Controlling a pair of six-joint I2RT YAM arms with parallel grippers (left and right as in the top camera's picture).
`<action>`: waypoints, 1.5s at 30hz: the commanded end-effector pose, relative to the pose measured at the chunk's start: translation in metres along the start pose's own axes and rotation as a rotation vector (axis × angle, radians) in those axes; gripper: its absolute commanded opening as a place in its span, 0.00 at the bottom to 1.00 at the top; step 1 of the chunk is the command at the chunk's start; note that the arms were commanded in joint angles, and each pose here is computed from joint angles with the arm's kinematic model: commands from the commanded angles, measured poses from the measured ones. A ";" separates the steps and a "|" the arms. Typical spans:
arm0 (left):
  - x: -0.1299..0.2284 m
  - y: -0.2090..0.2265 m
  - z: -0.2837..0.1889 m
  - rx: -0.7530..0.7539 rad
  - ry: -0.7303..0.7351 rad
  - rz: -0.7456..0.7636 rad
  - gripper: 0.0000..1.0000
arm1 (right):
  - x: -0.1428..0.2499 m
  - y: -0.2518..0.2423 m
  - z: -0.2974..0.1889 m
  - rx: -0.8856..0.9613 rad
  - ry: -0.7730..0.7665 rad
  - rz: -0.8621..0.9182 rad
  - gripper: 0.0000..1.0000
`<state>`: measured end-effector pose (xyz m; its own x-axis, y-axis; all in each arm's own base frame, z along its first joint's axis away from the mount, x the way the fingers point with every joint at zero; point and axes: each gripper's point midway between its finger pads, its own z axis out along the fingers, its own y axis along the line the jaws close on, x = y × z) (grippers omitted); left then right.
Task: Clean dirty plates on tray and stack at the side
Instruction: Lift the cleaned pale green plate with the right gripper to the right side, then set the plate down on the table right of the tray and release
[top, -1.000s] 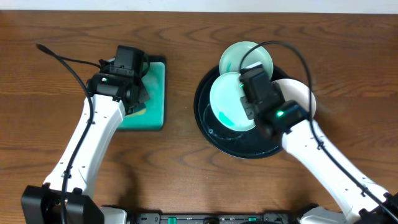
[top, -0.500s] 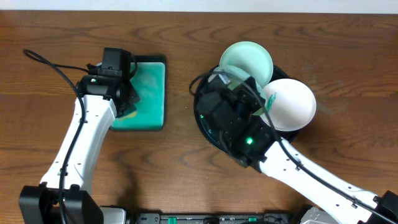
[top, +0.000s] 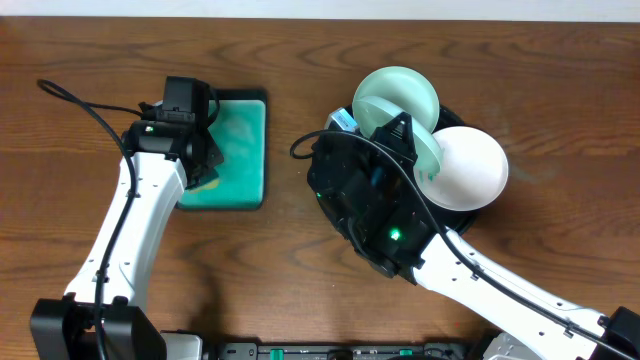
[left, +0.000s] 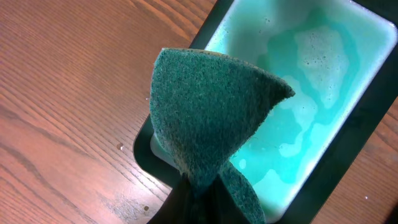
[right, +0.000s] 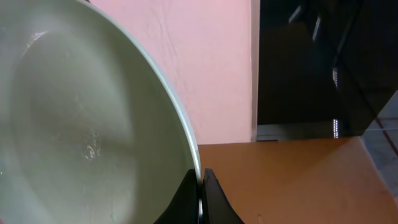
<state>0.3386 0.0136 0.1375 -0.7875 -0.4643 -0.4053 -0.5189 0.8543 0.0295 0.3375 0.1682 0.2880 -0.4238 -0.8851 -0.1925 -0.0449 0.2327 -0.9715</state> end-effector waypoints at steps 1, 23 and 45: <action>-0.001 0.003 0.000 -0.009 -0.004 0.006 0.07 | 0.000 -0.007 -0.005 0.005 -0.009 0.115 0.01; 0.000 0.003 0.000 -0.010 -0.002 0.007 0.07 | 0.079 0.058 0.113 -0.767 0.201 1.273 0.01; -0.003 0.001 0.000 0.001 -0.013 0.003 0.07 | 0.382 0.088 0.214 -0.434 0.761 1.837 0.01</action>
<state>0.3415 0.0133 0.1385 -0.7823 -0.4649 -0.4147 -0.5191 0.8544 0.0215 0.3628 -0.2279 0.1172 -0.4174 0.7342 -0.5355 0.6683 0.6473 0.3666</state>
